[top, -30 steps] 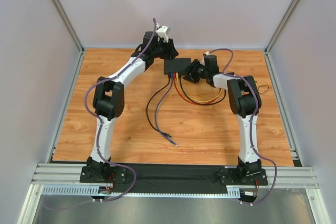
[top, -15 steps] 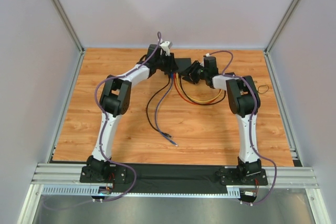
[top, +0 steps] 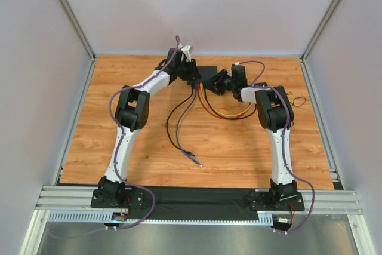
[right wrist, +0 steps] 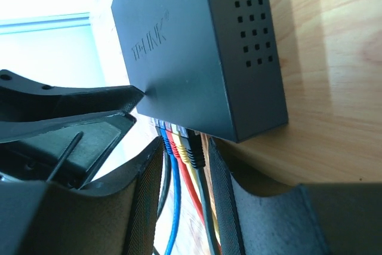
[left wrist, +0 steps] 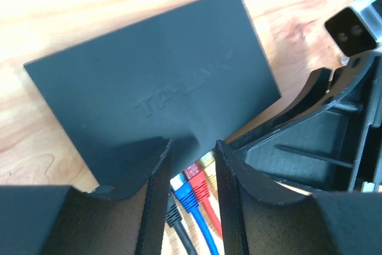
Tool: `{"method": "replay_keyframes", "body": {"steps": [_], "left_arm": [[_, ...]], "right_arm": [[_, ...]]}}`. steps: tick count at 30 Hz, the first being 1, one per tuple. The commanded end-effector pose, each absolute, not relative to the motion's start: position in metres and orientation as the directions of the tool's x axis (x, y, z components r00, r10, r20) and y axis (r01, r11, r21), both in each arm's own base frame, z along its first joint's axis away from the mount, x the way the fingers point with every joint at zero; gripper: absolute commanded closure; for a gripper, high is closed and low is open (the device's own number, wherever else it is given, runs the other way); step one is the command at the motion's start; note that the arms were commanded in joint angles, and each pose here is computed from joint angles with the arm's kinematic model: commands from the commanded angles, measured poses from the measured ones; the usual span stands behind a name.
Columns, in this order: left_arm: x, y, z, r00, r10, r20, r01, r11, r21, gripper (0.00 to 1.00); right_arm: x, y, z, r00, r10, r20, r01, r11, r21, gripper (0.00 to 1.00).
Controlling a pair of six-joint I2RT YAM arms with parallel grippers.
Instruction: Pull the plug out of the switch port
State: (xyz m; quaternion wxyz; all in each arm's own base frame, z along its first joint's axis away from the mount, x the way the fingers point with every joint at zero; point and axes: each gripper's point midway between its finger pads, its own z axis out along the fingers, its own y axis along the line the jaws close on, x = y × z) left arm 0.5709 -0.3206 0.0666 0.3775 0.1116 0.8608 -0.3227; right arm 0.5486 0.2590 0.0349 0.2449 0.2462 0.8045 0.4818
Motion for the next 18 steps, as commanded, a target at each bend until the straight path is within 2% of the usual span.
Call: {"method": "replay_keyframes", "body": {"steps": [1, 8, 13, 18], "left_arm": [[0.57, -0.32, 0.066, -0.722, -0.074, -0.688, 0.402, 0.764, -0.504, 0.57], [0.568, -0.321, 0.062, -0.739, -0.064, -0.67, 0.398, 0.762, -0.511, 0.58], [0.567, -0.321, 0.061, -0.741, -0.063, -0.668, 0.397, 0.761, -0.512, 0.58], [0.568, -0.32, 0.062, -0.741, -0.065, -0.668, 0.397, 0.761, -0.514, 0.58]], "right_arm": [[0.549, 0.257, 0.011, -0.743, 0.658, -0.122, 0.228, 0.42, 0.878, 0.61], [0.551, 0.256, 0.003, -0.733, 0.674, -0.087, 0.27, 0.407, 0.873, 0.62], [0.55, 0.256, 0.002, -0.735, 0.672, -0.093, 0.27, 0.416, 0.868, 0.71], [0.548, 0.254, 0.0, -0.741, 0.662, -0.111, 0.261, 0.436, 0.862, 0.7]]}}
